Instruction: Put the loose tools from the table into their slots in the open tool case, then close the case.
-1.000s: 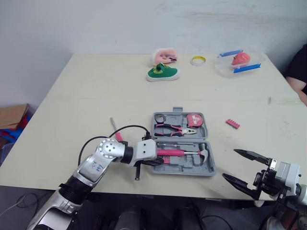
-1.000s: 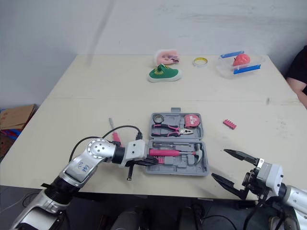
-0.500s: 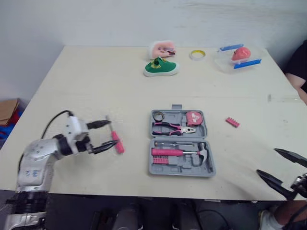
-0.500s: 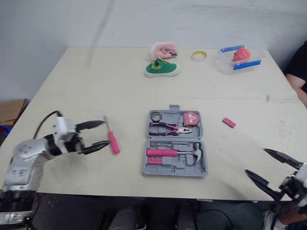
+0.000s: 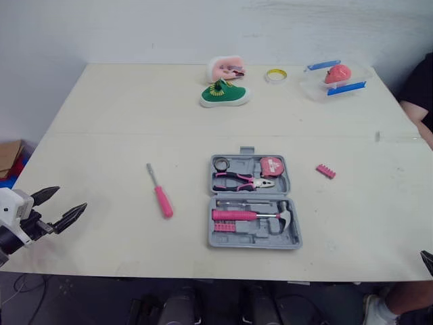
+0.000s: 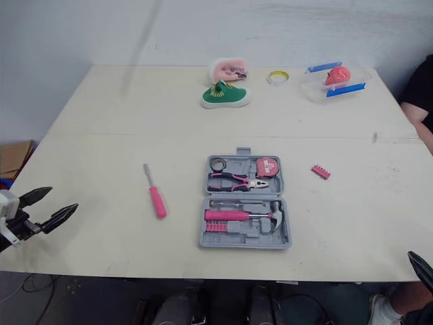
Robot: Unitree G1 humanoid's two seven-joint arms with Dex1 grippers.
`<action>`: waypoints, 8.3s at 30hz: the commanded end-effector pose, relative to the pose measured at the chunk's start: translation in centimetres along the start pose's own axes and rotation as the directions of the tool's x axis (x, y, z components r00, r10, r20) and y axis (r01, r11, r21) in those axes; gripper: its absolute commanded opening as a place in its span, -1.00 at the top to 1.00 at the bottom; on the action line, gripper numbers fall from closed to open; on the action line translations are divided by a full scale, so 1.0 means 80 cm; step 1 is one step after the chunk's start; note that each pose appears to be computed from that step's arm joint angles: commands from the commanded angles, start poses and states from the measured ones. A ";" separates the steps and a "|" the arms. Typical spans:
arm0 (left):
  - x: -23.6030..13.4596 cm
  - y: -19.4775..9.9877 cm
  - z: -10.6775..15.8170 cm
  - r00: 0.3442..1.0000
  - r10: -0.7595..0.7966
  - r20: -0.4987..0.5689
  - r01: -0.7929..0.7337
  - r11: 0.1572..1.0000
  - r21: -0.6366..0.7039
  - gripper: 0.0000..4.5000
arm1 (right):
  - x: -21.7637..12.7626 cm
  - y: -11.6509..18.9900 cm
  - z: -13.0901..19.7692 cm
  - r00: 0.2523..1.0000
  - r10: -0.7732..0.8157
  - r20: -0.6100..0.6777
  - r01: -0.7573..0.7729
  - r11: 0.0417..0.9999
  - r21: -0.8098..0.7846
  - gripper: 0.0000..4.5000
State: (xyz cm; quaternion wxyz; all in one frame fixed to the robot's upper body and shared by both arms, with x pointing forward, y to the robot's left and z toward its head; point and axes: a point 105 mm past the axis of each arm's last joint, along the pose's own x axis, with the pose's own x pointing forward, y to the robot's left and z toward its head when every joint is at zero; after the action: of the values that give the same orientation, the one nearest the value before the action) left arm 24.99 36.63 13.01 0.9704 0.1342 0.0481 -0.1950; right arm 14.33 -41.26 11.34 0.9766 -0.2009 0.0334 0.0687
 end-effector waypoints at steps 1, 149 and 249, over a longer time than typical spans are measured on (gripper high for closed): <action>0.004 -0.006 0.018 0.998 -0.021 0.057 0.020 1.000 0.018 -0.99 | 0.030 0.005 0.030 0.995 0.057 0.081 -0.054 0.998 -0.031 -1.00; 0.095 -0.280 0.141 0.452 -0.870 0.195 0.840 0.489 0.235 -1.00 | 0.184 0.324 0.185 0.316 0.855 -0.412 -0.948 0.298 -0.108 0.66; -0.045 -0.002 0.004 1.000 0.003 -0.012 -0.003 0.999 0.049 -1.00 | 0.106 0.016 0.048 0.926 0.377 -0.012 -0.370 0.900 -0.232 -0.99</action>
State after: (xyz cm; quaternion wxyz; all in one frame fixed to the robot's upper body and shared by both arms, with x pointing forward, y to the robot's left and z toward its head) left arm 23.05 34.83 12.91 0.9555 0.1391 0.0581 -0.2536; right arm 24.29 -34.03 13.95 0.9037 -0.2957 0.0211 0.3091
